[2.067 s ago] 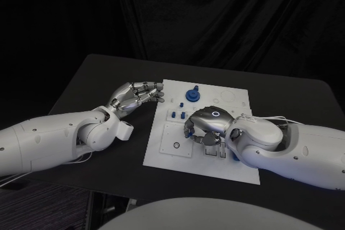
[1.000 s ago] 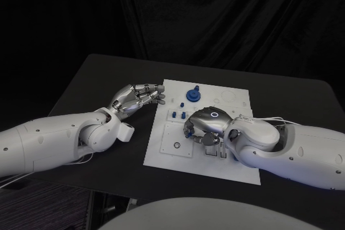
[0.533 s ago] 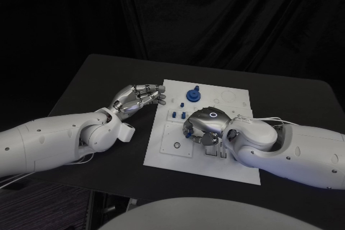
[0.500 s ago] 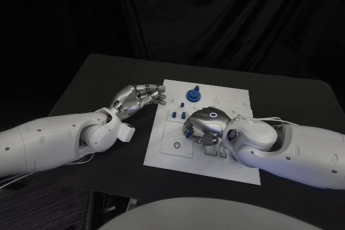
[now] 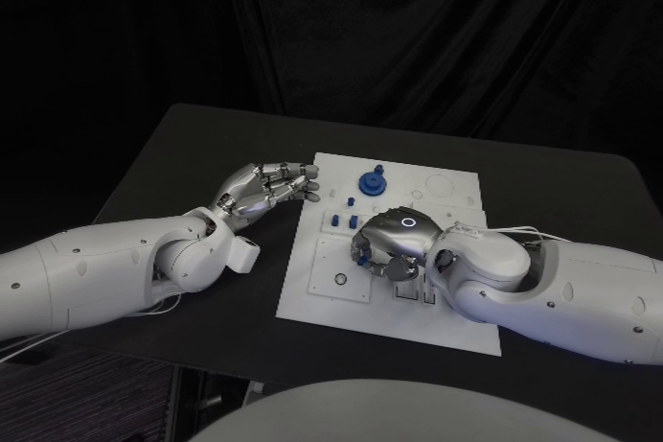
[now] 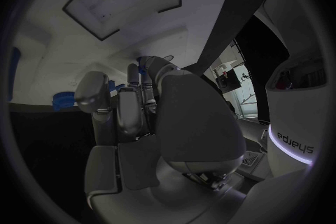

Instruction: Assemble the parts on the task board

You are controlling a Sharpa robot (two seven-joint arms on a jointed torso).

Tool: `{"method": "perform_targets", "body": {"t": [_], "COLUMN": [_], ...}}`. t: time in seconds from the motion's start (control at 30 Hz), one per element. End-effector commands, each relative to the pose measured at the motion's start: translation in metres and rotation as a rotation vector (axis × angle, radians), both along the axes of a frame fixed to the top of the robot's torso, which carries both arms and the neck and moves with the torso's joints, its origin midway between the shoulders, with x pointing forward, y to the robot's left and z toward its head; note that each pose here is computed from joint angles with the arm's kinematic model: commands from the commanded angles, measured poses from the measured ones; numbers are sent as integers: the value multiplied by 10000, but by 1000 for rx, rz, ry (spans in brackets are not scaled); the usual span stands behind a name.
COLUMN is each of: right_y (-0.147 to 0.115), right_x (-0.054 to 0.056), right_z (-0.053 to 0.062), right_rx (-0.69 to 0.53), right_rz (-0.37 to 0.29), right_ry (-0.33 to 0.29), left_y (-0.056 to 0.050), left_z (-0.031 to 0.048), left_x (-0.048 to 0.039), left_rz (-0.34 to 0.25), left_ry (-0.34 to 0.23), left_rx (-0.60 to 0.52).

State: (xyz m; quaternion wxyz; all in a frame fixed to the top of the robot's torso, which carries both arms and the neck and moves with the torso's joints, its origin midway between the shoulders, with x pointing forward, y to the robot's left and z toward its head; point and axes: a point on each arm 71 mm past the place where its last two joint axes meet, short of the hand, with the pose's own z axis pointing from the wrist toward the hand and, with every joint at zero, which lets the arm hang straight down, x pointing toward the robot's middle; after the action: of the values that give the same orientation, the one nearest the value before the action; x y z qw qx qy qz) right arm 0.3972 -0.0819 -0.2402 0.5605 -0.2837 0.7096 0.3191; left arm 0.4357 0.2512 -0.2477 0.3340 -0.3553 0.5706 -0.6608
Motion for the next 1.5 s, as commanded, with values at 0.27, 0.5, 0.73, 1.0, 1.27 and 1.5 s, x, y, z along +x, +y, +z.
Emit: {"method": "perform_targets", "body": {"t": [0.27, 0.5, 0.73, 1.0, 1.27, 1.5], "right_y": [-16, -22, -77, -302, -673, -1073], "right_x": [-13, -11, -11, 47, 255, 331], "right_z": [-50, -57, -39, 216, 651, 765], "right_rx": [-37, -45, -27, 49, 41, -1], "right_rz": [-6, -9, -17, -68, -195, -314], "right_ry": [16, 20, 10, -40, -25, 24], "left_y": [0, -1, 9, 36, 31, 52], "left_z": [76, 69, 64, 66, 67, 73], "left_x": [-16, -15, -15, -26, -31, -47], "left_rz": [-1, -1, 1, 7, 8, 13], "left_ry": [-99, -97, -95, -93, -92, -90], "left_rx": [-78, -77, -75, -70, -69, -67]}}
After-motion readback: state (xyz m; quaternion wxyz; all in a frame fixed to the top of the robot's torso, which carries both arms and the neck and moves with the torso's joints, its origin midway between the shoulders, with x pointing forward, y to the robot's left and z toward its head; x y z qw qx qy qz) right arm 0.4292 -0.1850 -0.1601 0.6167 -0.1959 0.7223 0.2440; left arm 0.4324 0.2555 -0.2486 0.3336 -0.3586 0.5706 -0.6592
